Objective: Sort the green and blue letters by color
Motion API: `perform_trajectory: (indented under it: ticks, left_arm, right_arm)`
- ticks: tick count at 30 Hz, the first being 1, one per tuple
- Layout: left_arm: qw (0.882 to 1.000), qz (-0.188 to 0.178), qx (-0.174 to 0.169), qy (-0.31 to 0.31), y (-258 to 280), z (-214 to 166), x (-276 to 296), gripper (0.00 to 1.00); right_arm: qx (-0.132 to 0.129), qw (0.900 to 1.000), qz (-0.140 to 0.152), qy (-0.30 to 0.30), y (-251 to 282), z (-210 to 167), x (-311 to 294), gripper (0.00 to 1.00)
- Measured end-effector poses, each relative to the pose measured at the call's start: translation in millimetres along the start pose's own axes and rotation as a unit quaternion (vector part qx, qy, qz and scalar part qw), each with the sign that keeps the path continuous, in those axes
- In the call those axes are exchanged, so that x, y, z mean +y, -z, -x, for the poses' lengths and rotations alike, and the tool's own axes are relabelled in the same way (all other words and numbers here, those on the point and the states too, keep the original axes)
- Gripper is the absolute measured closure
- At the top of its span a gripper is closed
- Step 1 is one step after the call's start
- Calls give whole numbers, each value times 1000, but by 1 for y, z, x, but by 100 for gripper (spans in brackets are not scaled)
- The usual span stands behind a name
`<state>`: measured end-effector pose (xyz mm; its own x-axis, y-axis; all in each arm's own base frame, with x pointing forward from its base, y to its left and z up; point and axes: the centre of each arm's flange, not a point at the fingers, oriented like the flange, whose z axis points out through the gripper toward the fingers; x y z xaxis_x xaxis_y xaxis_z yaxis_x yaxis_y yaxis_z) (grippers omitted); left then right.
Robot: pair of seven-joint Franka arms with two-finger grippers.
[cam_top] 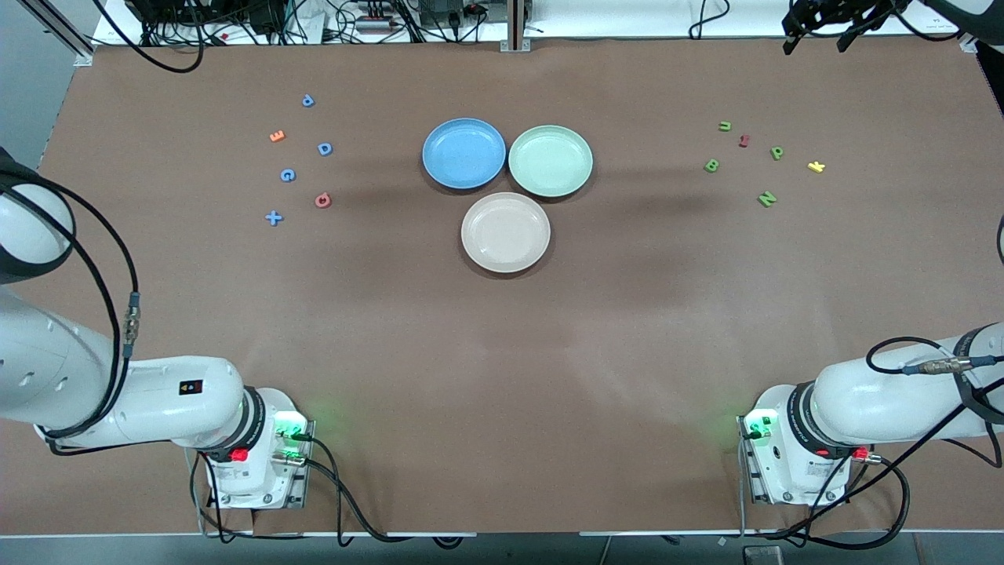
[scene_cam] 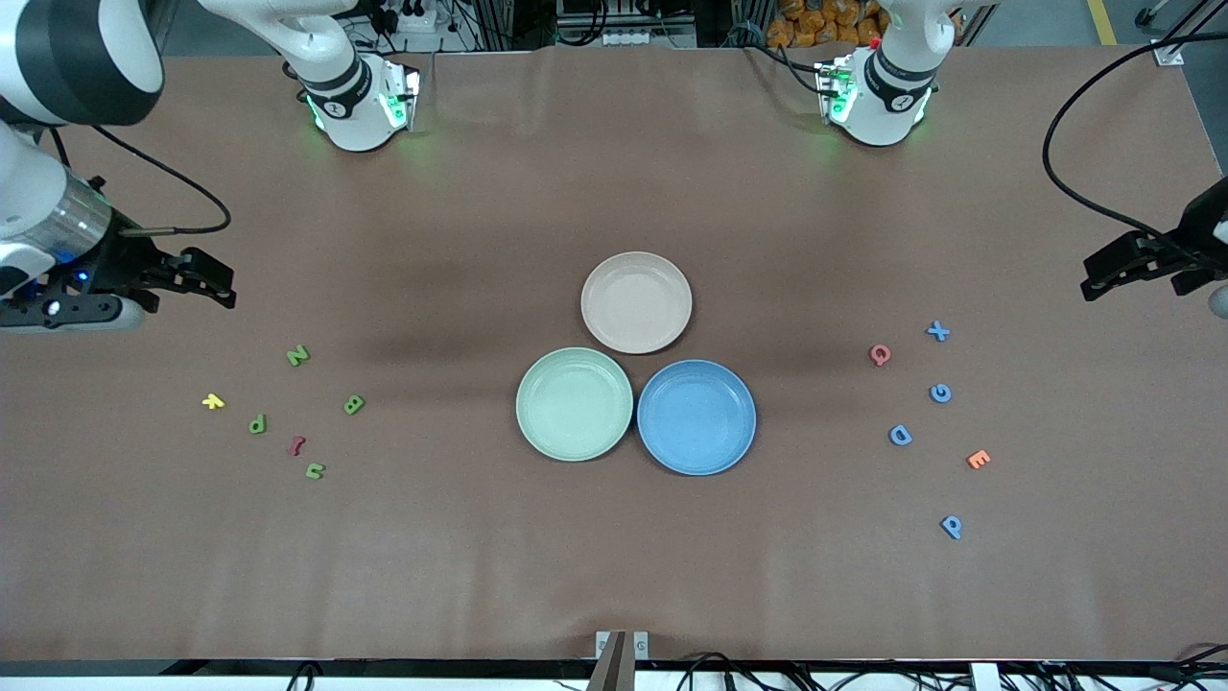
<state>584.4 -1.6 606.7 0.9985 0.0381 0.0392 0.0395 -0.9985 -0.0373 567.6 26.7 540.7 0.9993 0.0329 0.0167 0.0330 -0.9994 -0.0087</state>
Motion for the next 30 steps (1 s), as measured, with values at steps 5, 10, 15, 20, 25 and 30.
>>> perform_trajectory:
  ticks: [5, 10, 15, 20, 25, 30]
  left_arm:
    - [1000, -1, -15, 0, -33, 0, 0, 0]
    - [999, -2, -36, -1, -69, 4, 1, 0]
    - [999, -2, -54, -3, -95, 10, 2, 0]
    - [999, -2, -54, -4, -120, 15, 2, 0]
    - [999, -1, -42, -7, -146, 20, 2, 0]
    - [1000, 0, -30, -9, -170, 24, 0, 0]
  right_arm:
    - [-5, 1000, 0, -23, -23, 2, 7, 0]
    - [-10, 998, 0, -63, -47, 4, 6, 0]
    - [-18, 995, 0, -97, -76, 8, -1, 0]
    - [-26, 990, 2, -136, -108, 9, -12, 0]
    - [-27, 984, 3, -177, -144, 9, -34, 0]
    - [-35, 979, 6, -201, -177, 8, -43, 1]
